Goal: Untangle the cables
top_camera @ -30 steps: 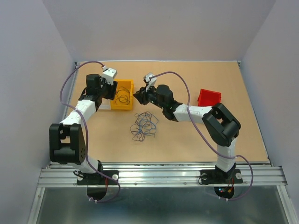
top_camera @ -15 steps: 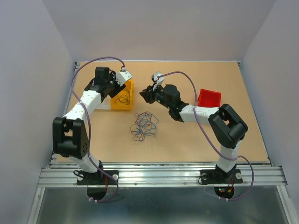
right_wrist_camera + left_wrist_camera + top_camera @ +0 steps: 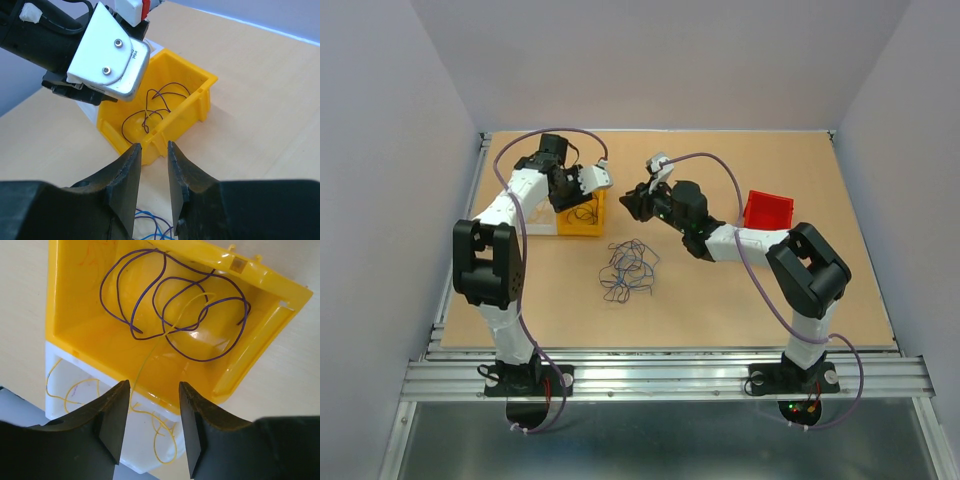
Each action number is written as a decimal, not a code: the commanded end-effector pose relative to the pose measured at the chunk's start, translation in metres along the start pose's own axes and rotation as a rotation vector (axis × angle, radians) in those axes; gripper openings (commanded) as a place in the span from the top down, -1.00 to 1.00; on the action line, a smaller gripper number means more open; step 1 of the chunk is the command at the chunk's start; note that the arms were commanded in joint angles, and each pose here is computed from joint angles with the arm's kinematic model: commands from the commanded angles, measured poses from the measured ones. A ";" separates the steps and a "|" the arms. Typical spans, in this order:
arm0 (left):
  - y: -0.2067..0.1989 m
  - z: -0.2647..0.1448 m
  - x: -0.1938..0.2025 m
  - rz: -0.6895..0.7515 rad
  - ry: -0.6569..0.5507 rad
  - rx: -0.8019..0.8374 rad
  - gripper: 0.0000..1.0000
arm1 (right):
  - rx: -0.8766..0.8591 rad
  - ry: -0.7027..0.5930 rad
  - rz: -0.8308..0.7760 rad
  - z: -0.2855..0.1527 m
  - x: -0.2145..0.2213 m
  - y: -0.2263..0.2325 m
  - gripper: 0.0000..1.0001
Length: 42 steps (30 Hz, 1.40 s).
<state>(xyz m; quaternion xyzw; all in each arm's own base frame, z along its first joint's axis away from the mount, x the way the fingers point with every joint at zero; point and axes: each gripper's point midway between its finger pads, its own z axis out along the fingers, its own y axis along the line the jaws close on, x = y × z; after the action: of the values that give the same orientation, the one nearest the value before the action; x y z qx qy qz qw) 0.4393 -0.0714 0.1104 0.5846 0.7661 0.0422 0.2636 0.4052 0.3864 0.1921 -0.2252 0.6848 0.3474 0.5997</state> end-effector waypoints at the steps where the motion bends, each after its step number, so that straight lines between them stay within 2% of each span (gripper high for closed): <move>1: 0.002 -0.003 -0.012 0.037 -0.013 0.031 -0.01 | -0.025 -0.099 -0.005 -0.007 -0.035 0.006 0.33; 12: 0.010 0.021 -0.016 0.022 0.013 -0.010 0.08 | -0.027 -0.106 -0.003 -0.011 -0.037 0.005 0.33; 15: 0.011 0.027 -0.011 0.020 0.044 -0.013 0.43 | -0.024 -0.108 -0.003 -0.013 -0.038 0.004 0.33; 17: 0.012 0.028 -0.007 0.018 0.066 -0.019 0.48 | -0.022 -0.108 -0.002 -0.014 -0.038 0.002 0.33; 18: 0.011 0.029 -0.005 0.012 0.073 -0.021 0.49 | -0.024 -0.109 -0.001 -0.015 -0.038 0.003 0.33; 22: 0.018 0.019 -0.009 0.018 0.058 -0.074 0.14 | -0.027 -0.112 0.001 -0.015 -0.039 0.003 0.33; 26: 0.020 0.015 -0.010 0.029 0.067 -0.093 0.11 | -0.031 -0.112 0.002 -0.015 -0.039 0.003 0.32; 30: 0.020 0.021 0.000 0.026 0.116 -0.090 0.35 | -0.036 -0.113 0.003 -0.015 -0.039 0.004 0.33; 33: 0.017 0.024 0.006 0.025 0.142 -0.083 0.38 | -0.035 -0.113 0.006 -0.015 -0.039 0.003 0.32; 35: 0.017 0.023 0.006 0.025 0.144 -0.082 0.56 | -0.034 -0.113 0.006 -0.015 -0.039 0.002 0.32; 40: 0.018 0.017 -0.004 0.016 0.109 -0.063 1.00 | -0.035 -0.113 0.011 -0.015 -0.039 0.002 0.32; 42: 0.019 0.011 -0.012 0.008 0.079 -0.051 1.00 | -0.037 -0.111 0.012 -0.014 -0.037 0.002 0.32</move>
<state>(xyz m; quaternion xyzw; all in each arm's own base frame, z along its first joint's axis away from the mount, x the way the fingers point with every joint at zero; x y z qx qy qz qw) 0.4598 -0.0688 0.0815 0.5808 0.7775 0.0994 0.2195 0.4032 0.3758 0.1982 -0.2177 0.6792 0.3588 0.6021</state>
